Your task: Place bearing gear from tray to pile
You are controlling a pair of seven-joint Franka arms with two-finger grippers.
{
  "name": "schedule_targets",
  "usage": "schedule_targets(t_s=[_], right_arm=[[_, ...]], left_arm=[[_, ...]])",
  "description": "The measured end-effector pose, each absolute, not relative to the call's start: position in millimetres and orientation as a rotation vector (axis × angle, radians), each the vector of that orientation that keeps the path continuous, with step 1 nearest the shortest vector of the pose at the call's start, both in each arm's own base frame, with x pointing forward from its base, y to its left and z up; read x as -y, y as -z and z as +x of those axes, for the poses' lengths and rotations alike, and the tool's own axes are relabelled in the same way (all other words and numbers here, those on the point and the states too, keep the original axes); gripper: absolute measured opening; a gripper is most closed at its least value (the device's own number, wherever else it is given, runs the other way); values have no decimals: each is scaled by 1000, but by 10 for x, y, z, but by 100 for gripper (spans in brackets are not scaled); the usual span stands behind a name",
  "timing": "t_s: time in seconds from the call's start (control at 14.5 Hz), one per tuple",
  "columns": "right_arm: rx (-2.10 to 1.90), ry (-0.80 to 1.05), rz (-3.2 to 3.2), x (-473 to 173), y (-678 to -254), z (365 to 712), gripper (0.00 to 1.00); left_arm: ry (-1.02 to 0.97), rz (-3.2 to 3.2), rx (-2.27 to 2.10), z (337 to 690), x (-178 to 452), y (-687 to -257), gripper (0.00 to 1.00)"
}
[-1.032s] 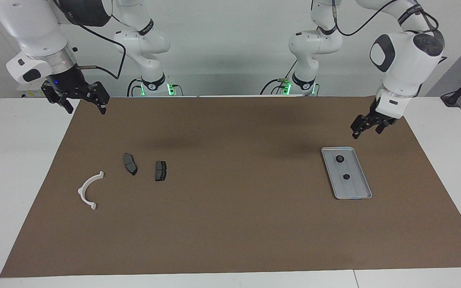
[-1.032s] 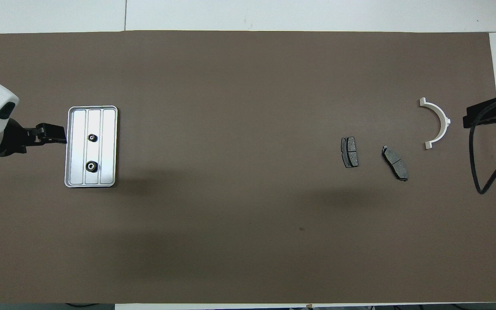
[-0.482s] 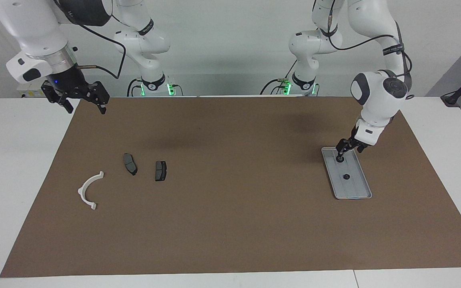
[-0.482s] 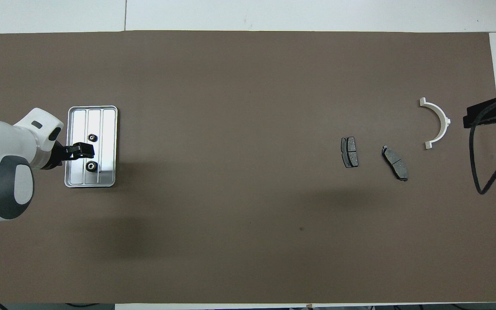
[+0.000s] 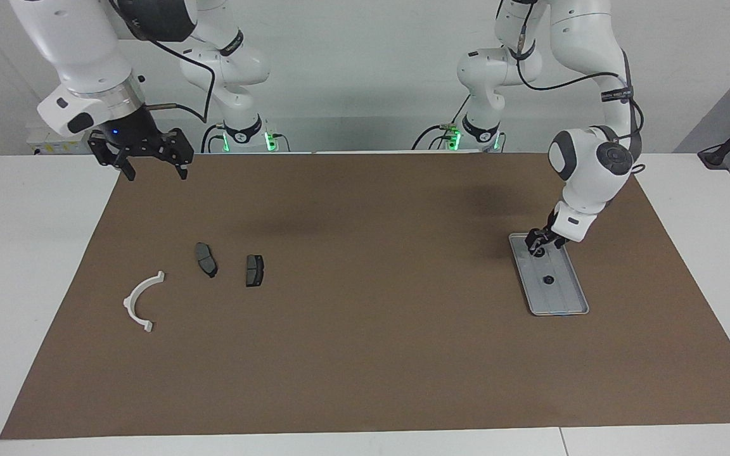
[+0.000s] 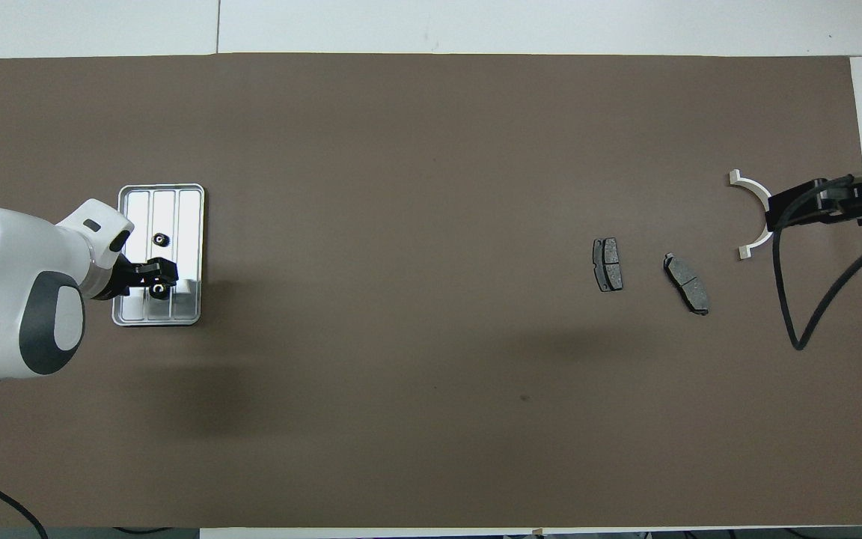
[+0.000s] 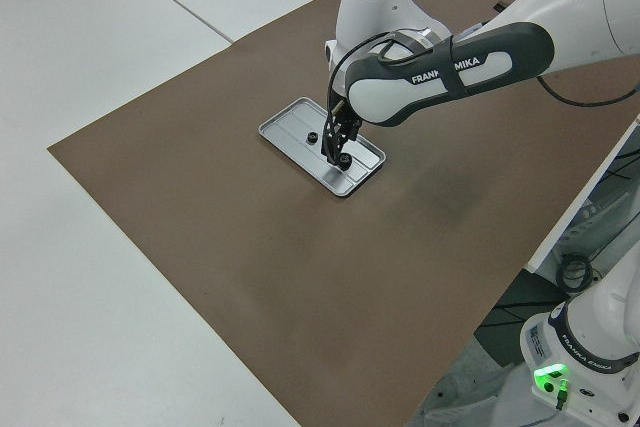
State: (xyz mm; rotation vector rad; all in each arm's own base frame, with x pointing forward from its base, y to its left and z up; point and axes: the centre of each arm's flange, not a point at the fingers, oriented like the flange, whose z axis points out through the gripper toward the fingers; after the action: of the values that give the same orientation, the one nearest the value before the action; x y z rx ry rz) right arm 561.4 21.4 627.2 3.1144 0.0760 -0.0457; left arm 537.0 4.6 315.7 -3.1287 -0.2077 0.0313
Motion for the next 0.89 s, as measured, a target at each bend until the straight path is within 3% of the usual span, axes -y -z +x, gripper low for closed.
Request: schedule_targets(t_s=[0.07,0.14,0.69,0.76,0.89], right_arm=[[-91,47,3114,-270,-6264,5621,100],[-96,49,3114,-285,-6255,5628,100],[-135,76,3104,-416,-6218,5680,100],[-141,76,3098,-436,-6227,5679,100],[-145,79,3094,-446,-6217,5697,100]], left_arm=[[-38,-3130,184,5368,-43,-3134,80],[-48,-3131,161,5365,-42,-3102,71],[-83,-3132,126,5361,-36,-2958,70],[-80,-3133,124,5364,-30,-2963,61],[-78,-3134,122,5366,-21,-2970,57]])
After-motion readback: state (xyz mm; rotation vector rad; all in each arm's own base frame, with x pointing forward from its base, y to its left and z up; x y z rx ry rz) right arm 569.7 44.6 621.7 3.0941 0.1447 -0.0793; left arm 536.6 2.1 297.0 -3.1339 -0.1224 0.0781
